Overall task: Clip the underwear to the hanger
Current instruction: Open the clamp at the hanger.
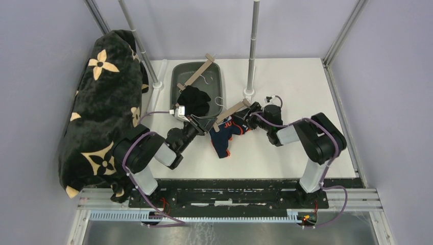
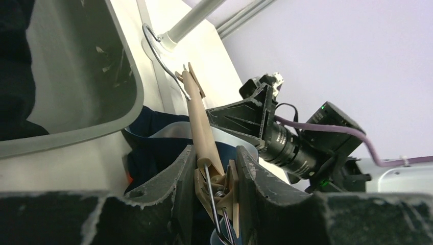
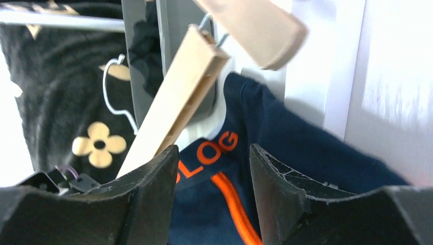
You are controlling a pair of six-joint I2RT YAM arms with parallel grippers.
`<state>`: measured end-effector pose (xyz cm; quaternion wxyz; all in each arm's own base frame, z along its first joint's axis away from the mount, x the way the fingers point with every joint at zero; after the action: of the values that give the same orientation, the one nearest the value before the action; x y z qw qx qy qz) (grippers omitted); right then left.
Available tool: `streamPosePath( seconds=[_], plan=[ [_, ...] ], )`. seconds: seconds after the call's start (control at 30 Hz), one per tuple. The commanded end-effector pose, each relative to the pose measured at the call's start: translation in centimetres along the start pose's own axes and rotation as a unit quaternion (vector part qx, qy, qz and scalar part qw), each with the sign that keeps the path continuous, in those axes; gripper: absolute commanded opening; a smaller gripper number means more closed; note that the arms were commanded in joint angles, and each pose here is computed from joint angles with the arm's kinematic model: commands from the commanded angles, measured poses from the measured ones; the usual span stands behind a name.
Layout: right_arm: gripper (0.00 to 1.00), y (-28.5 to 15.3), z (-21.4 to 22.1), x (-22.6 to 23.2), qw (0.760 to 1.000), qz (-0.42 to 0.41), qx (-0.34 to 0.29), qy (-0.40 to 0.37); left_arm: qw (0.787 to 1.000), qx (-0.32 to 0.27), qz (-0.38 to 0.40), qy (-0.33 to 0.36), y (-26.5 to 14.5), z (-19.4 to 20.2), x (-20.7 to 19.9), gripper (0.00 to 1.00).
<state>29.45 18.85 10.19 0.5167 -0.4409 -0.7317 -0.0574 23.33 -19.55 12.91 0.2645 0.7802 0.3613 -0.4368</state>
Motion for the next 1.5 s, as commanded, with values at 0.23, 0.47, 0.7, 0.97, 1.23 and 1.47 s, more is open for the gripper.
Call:
streamPosePath(
  seconds=[0.23, 0.47, 0.7, 0.97, 1.23, 1.47],
  plan=[
    [0.58, 1.7, -2.8, 2.1, 0.972, -0.171, -0.15, 0.065, 0.993, -0.058, 0.103, 0.001, 0.1, -1.7, -3.7, 0.21],
    [0.57, 0.7, -3.0, 3.0, 0.969, -0.185, -0.154, 0.058, 0.992, -0.068, 0.106, -0.001, 0.7, -2.0, -3.9, 0.13],
    [0.57, 0.3, -3.4, 4.1, 0.966, -0.207, -0.147, 0.05, 0.991, -0.074, 0.112, -0.004, 1.1, -2.3, -4.2, 0.03],
    [0.57, 1.0, -3.9, 4.8, 0.963, -0.228, -0.134, 0.05, 0.991, -0.065, 0.119, -0.008, 1.2, -2.2, -4.4, 0.03],
    [0.5, 2.1, -4.4, 5.2, 0.961, -0.241, -0.128, 0.05, 0.99, -0.053, 0.131, -0.003, 1.5, -2.1, -4.7, 0.03],
    [0.4, 2.9, -4.6, 5.3, 0.96, -0.248, -0.121, 0.049, 0.988, -0.029, 0.152, 0.005, 1.7, -1.8, -5.1, 0.03]
  ],
)
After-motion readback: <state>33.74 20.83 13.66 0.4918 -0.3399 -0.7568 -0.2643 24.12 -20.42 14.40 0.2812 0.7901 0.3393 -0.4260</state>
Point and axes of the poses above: each gripper's point midway between its finger pads, its own y axis out along the fingers, its own x axis along the line the jaws close on, z = x × y, the point moved 10 cm from there along -y, back along the fingers, and after that the axes turned 9 degrees about -y, right-handed, at the moved point
